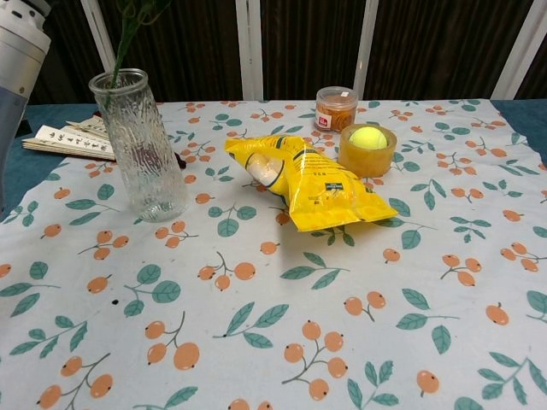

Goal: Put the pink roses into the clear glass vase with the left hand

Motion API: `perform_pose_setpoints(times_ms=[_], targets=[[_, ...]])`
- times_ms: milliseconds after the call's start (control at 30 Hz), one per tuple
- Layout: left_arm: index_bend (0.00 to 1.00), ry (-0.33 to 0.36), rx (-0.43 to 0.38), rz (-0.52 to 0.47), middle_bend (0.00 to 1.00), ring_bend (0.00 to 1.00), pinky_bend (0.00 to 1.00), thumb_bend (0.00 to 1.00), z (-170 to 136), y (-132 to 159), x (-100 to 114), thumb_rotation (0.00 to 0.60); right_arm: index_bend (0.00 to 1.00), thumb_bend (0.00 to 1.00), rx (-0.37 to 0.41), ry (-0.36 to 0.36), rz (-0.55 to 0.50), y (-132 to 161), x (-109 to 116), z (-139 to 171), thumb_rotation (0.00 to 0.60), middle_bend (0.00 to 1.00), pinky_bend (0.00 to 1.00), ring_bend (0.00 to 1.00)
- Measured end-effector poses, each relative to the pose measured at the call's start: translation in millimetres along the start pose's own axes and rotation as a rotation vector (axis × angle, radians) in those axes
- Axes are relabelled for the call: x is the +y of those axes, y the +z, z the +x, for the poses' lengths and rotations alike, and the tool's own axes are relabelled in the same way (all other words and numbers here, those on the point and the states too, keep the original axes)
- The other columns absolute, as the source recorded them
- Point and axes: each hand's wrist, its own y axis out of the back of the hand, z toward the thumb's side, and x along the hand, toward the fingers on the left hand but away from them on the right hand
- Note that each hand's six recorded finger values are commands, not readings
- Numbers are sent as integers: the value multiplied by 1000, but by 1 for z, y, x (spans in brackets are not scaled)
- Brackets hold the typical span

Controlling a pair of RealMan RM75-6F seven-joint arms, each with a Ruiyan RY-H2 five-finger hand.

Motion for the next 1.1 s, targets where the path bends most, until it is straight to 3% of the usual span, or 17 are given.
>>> perform_pose_setpoints(times_ms=[367,700,1100], targets=[[512,-24,-5,23,451,84,103,464,-6,-2,0,600,109,221,0,15,-10,0,-4,-2,600,18,0,19],[384,-107,55,52,312,36,55,420,-3,-14,-19,600,117,221,0,10,-11,0,-3,-2,600,19,0,19],[301,-59,70,76,227,0,20,355,-27,-31,15,600,123,221,16,17,-15,7,-7,-2,600,19,0,19]])
